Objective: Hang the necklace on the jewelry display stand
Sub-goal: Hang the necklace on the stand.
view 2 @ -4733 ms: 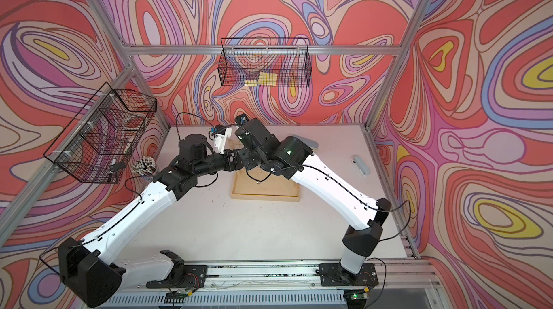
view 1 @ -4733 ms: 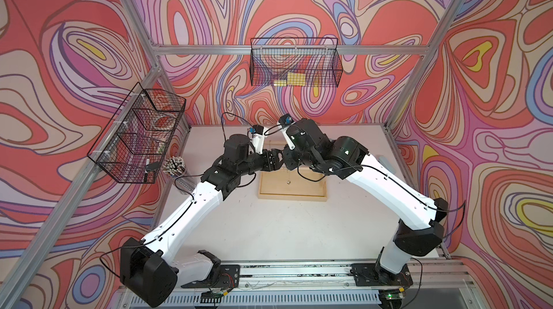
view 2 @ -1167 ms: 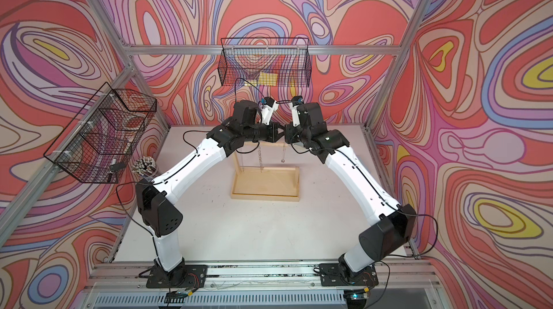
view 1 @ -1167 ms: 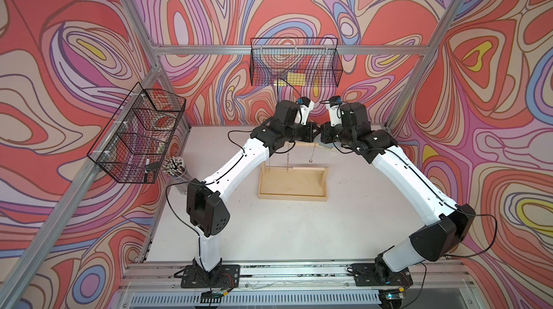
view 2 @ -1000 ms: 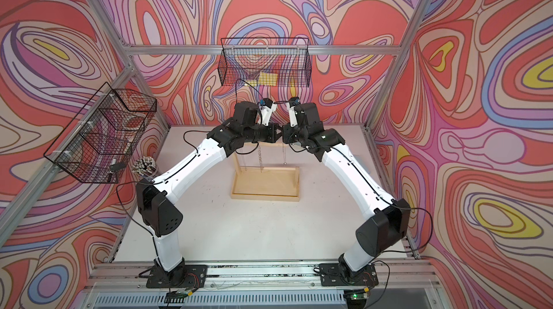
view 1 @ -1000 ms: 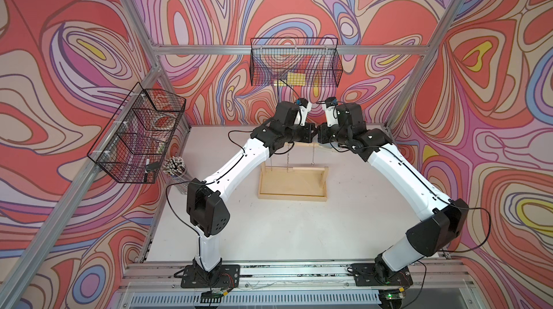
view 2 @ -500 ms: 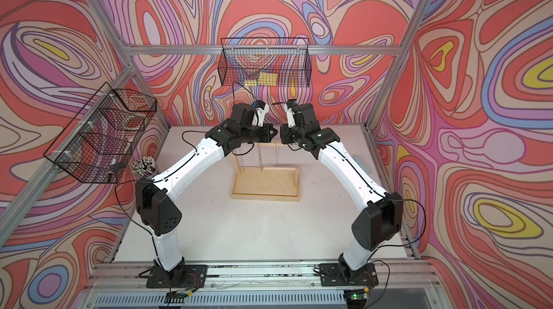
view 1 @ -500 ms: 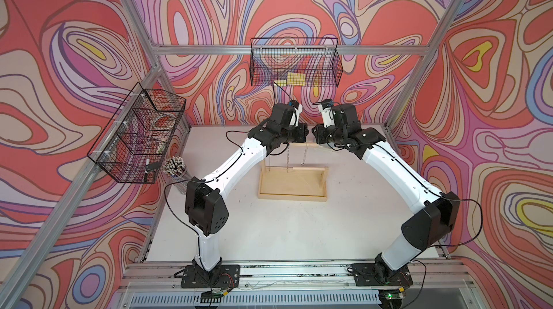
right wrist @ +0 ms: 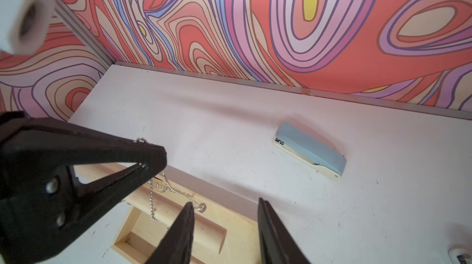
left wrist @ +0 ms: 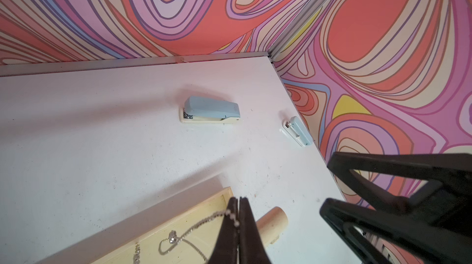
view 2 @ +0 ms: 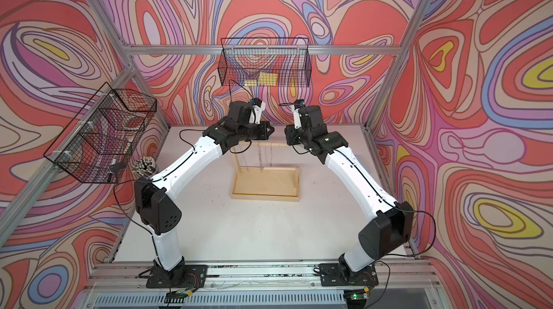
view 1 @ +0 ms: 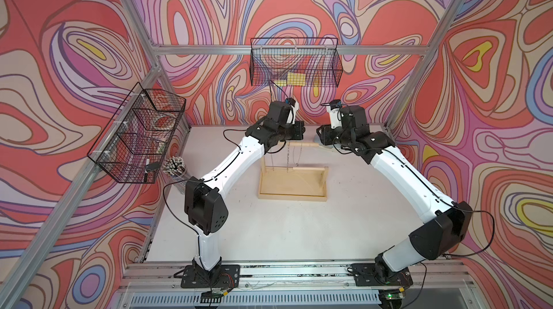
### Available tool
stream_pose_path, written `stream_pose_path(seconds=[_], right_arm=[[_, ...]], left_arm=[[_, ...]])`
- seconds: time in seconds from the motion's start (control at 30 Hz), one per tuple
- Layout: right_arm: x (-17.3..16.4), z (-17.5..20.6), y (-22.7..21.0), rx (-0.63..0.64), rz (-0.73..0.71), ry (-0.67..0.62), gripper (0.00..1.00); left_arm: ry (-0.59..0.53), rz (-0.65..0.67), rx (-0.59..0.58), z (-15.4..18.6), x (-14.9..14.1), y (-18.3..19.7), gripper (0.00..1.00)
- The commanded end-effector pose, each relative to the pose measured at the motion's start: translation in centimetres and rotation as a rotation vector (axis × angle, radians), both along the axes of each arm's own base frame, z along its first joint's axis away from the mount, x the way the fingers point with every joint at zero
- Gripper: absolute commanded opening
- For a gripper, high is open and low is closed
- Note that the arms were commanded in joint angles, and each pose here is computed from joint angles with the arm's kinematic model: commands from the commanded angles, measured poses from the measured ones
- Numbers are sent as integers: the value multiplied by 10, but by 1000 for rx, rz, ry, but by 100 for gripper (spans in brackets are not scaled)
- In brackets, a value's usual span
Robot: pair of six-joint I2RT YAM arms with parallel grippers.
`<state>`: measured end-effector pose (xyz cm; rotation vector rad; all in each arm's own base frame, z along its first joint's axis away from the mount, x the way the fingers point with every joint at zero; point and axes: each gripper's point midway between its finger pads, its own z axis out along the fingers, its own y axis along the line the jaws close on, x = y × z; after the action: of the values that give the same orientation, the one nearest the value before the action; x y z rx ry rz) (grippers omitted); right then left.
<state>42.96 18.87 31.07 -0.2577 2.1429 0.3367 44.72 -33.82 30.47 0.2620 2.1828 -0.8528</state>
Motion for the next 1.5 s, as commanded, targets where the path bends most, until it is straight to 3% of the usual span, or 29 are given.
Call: stream_pose_path(seconds=[0.0, 0.5, 0.73, 0.87, 1.33, 1.47], right_arm=[[-5, -3, -6, -5, -22, 5, 45], [-12, -10, -12, -7, -38, 17, 45], [-16, -11, -14, -9, -42, 23, 45], [-19, -10, -14, -4, -40, 26, 45], [-26, 8, -20, -2, -49, 5, 44], [-33, 11, -25, -26, -51, 4, 51]], left_arm=[[21, -27, 12, -8, 1, -3, 1], [64, -72, -25, -18, -15, -8, 5], [62, -72, -16, -17, -17, -6, 22], [43, -74, -13, -8, -16, -5, 44], [-61, -74, -34, 48, -33, 9, 56], [-55, -70, -20, 56, -45, 18, 64]])
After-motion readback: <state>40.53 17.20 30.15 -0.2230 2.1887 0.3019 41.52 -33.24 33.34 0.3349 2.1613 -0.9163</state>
